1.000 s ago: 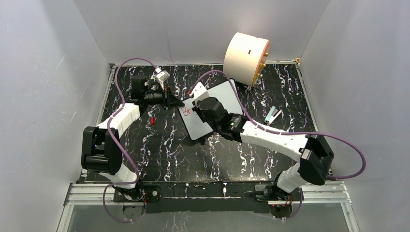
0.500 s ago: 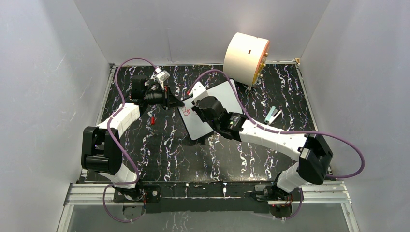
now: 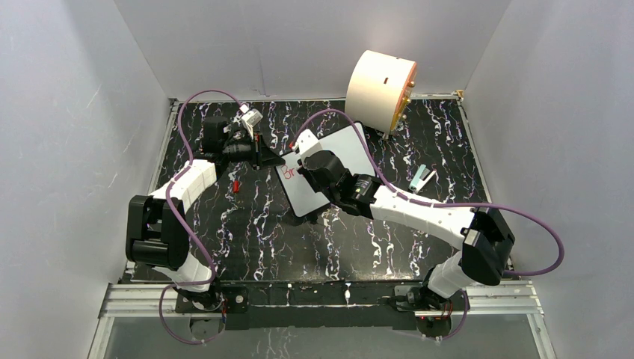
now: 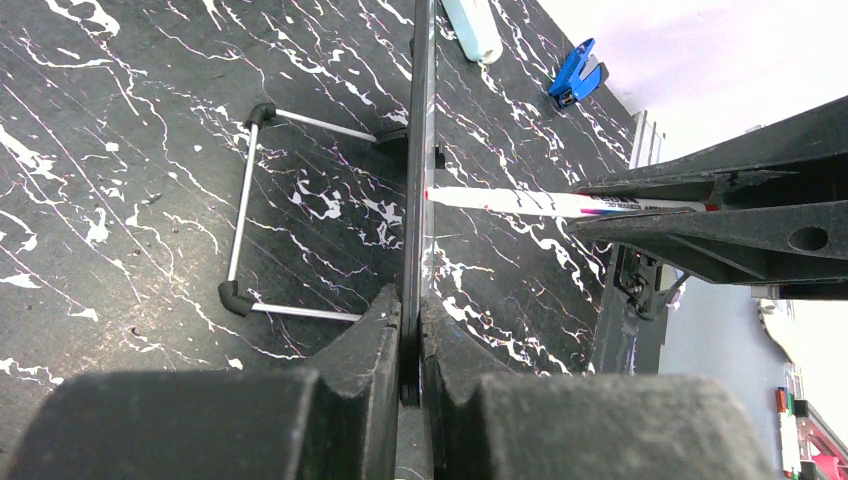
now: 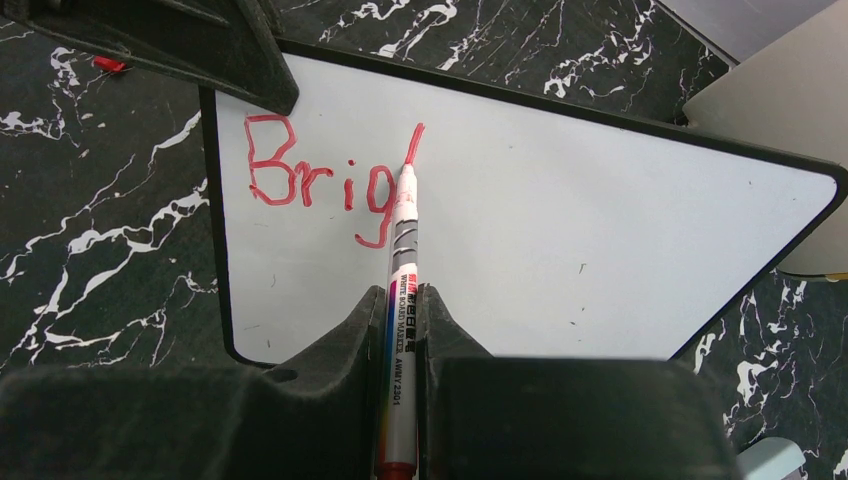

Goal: Write a sentence on the whiteboard

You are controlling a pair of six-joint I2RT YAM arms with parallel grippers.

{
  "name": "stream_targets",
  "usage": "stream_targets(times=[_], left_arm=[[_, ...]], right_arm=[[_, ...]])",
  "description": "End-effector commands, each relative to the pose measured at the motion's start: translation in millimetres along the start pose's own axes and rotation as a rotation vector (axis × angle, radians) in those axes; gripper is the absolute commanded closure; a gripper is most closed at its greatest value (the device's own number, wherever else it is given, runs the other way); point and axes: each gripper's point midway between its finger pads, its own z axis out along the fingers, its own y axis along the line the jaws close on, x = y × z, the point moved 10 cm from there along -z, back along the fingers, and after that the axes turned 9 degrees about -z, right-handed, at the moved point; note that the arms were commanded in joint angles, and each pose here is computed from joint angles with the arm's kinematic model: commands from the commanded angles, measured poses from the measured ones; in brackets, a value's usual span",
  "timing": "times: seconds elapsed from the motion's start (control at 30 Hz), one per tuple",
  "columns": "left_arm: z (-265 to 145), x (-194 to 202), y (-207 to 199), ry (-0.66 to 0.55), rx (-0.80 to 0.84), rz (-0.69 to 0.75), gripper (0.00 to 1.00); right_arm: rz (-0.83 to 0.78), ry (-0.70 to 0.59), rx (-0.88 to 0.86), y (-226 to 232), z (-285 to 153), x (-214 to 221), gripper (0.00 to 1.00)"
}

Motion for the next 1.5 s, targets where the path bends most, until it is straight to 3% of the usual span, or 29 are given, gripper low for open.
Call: stream_targets(times=[0.0,0.67,1.47], left_arm=[[5.9,13.8,5.2,0.055,-0.022,-0.050,1.00],[6.1,14.5,6.1,0.057,-0.027,-0.054,1.00],[6.0,14.8,5.8,0.058,-0.023,-0.054,1.00]], right_arm=[[0.031,-0.001,0.003,-3.6,-4.2,-1.7,1.00],[0.048,0.019,-0.007,-3.1,-9.5,7.0,1.00],[0.068,-0.083,0.039,-8.3,-7.8,-8.4,1.00]])
